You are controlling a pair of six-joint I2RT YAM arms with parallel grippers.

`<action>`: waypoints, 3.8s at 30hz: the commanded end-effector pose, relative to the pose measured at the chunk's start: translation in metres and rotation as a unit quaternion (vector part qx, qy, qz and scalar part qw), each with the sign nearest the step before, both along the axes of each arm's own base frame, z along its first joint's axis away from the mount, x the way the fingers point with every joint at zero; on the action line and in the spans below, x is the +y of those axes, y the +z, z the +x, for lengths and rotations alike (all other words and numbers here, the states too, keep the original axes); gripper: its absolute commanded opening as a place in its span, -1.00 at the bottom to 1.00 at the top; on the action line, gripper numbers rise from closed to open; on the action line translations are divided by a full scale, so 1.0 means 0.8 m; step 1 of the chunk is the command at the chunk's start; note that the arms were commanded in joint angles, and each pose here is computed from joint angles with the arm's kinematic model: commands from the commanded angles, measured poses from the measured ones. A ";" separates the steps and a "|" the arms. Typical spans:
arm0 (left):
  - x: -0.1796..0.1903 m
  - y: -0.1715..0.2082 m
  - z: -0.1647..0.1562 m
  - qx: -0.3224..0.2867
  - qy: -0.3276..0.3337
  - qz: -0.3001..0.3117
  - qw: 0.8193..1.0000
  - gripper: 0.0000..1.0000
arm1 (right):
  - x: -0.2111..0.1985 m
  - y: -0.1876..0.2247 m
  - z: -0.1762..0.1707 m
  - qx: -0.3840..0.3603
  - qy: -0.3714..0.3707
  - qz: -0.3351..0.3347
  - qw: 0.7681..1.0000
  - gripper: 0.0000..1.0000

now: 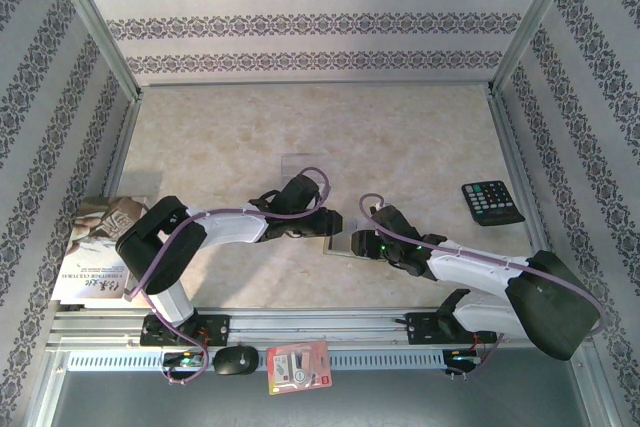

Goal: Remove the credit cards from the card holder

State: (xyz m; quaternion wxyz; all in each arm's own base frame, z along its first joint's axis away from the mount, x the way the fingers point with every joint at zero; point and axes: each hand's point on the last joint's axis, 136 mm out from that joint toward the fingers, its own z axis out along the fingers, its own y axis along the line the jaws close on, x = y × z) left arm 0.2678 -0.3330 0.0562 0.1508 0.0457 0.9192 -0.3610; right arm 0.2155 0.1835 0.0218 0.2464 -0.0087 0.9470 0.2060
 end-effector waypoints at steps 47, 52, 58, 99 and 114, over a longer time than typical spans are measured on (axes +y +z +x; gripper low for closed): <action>-0.080 0.017 -0.016 0.023 -0.078 -0.029 0.996 -0.30 | -0.070 0.016 -0.019 -0.022 -0.091 -0.027 0.995 0.36; -0.107 0.018 -0.020 0.027 -0.104 -0.035 0.994 -0.30 | -0.090 0.051 -0.013 -0.070 -0.121 -0.023 0.990 0.36; -0.133 0.004 -0.031 0.056 -0.138 -0.035 0.988 -0.28 | -0.111 0.079 -0.013 -0.104 -0.150 -0.017 0.983 0.37; -0.123 -0.001 0.014 0.043 -0.066 -0.071 0.994 -0.23 | -0.045 0.045 -0.024 -0.020 -0.065 0.091 0.994 -0.99; -0.119 -0.004 0.013 0.044 -0.060 -0.071 0.995 -0.24 | -0.019 0.019 -0.008 -0.003 -0.038 0.093 0.995 -1.00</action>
